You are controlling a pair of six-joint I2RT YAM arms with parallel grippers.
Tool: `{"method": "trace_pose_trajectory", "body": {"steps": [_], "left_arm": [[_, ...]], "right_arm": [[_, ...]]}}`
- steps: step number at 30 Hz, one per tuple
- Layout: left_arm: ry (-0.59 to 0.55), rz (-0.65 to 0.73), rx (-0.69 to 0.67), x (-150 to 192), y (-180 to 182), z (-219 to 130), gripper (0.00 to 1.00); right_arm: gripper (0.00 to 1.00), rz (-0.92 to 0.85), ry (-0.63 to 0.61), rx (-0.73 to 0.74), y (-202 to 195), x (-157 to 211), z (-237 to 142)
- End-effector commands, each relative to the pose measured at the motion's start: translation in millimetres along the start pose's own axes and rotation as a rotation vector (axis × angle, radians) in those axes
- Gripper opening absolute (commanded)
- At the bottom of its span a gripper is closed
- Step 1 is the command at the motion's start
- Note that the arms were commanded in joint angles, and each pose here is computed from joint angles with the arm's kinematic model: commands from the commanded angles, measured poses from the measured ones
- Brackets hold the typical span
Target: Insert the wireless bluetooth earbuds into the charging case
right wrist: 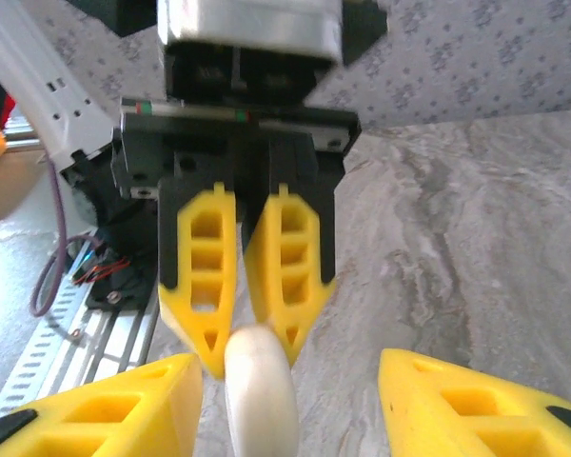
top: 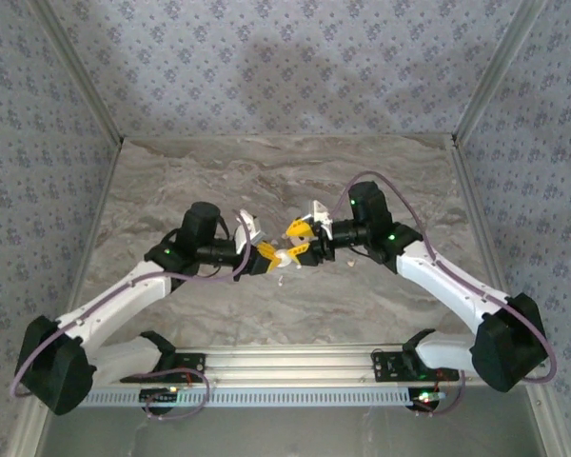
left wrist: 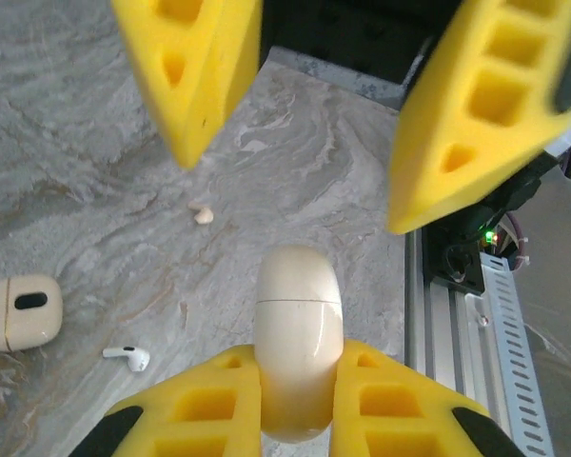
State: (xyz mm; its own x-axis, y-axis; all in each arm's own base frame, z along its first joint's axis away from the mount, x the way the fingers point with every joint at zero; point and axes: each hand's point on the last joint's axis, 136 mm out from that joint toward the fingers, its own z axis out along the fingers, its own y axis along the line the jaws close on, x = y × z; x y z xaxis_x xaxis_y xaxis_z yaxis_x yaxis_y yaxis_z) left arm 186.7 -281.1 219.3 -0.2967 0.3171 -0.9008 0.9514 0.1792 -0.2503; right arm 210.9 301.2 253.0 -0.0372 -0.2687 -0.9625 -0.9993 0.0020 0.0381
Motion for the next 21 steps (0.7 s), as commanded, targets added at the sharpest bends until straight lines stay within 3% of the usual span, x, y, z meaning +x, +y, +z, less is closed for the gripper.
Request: {"method": "trace_pose_trajectory", "body": {"steps": [1, 11, 18, 21], "left_arm": [[-0.075, 0.138, 0.014, -15, -12, -7, 0.14], [-0.094, 0.172, 0.008, -18, -18, -10, 0.13], [-0.105, 0.186, -0.012, -19, -19, -13, 0.13], [-0.111, 0.192, -0.018, -21, -20, -15, 0.13]], "right_arm": [[0.52, -0.017, 0.002, -0.078, 12, -2, -1], [0.43, 0.017, 0.020, -0.159, 24, 4, 7], [0.22, 0.012, 0.010, -0.206, 29, -1, 11], [0.19, 0.012, 0.014, -0.219, 31, -2, 11]]}}
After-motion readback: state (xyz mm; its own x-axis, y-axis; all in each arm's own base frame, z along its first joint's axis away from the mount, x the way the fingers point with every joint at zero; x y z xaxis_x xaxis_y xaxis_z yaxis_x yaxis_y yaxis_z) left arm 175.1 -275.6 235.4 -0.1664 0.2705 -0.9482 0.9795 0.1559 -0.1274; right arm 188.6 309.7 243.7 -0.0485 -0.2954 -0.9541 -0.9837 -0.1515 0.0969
